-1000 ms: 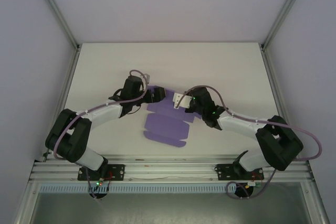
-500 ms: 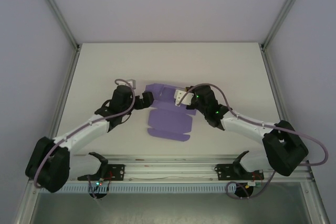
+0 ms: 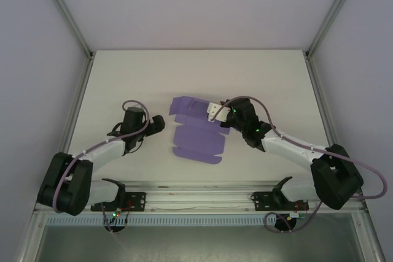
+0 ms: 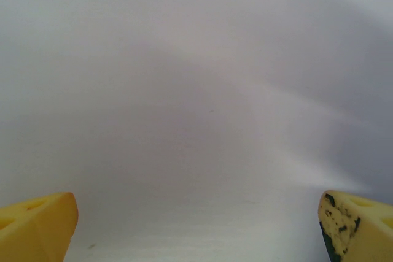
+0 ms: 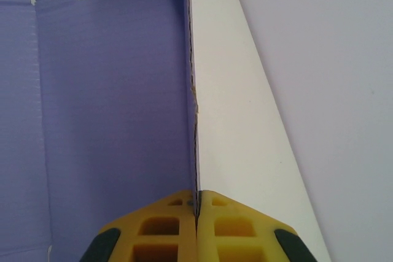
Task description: Assemble paper box
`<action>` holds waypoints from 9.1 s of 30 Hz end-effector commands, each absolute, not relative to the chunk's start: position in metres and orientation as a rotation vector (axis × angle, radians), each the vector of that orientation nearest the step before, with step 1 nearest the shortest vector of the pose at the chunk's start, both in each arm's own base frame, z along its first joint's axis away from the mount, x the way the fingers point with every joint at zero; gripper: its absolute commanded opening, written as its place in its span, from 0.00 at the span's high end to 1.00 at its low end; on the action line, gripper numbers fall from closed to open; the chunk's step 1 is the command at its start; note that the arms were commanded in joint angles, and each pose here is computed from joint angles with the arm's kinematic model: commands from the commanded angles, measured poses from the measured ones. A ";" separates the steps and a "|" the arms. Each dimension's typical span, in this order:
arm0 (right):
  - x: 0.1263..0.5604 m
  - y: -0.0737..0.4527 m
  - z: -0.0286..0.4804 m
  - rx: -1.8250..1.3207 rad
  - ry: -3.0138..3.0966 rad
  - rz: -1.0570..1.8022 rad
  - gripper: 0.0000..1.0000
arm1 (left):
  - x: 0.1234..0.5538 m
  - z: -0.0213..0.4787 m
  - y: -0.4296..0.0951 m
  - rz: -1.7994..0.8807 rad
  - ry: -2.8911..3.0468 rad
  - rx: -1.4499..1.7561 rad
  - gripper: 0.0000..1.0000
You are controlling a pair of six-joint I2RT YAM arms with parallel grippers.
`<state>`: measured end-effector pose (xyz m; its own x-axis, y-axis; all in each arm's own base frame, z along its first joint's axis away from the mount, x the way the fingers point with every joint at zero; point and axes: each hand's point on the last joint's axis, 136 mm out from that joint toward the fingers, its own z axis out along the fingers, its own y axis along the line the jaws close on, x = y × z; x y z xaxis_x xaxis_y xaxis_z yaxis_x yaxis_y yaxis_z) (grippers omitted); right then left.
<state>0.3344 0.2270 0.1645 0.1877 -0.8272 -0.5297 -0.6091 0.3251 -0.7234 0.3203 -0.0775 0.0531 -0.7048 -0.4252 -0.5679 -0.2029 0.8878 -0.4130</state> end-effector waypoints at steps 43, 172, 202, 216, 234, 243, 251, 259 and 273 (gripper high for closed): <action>0.340 0.232 0.174 -1.277 1.725 -0.025 1.00 | 0.319 0.100 -0.127 -0.638 2.164 -0.059 0.01; 0.325 0.229 0.155 -1.274 2.016 0.317 1.00 | 0.323 0.049 -0.223 -0.513 2.405 0.297 0.22; 0.365 0.240 0.187 -1.454 1.370 -0.548 1.00 | 0.326 0.140 -0.063 -0.146 2.201 -0.458 0.00; 0.383 0.244 0.158 -1.320 1.215 -0.748 1.00 | 0.412 0.113 -0.085 -0.215 2.279 -0.340 0.00; 0.374 0.247 0.132 -1.364 1.236 -0.710 1.00 | 0.409 0.106 -0.166 -0.665 2.162 0.137 0.16; 0.374 0.244 0.130 -1.368 1.260 -0.711 1.00 | 0.394 0.114 -0.195 -0.761 2.109 0.340 0.41; 0.373 0.248 0.131 -1.360 1.266 -0.690 1.00 | 0.396 0.097 -0.220 -0.706 2.159 0.395 0.49; 0.364 0.246 0.120 -1.391 1.276 -0.686 1.00 | 0.396 0.071 -0.218 -0.470 2.231 0.318 0.49; 0.354 0.248 0.105 -1.470 1.288 -0.672 1.00 | 0.393 0.084 -0.230 -0.501 2.130 0.403 0.52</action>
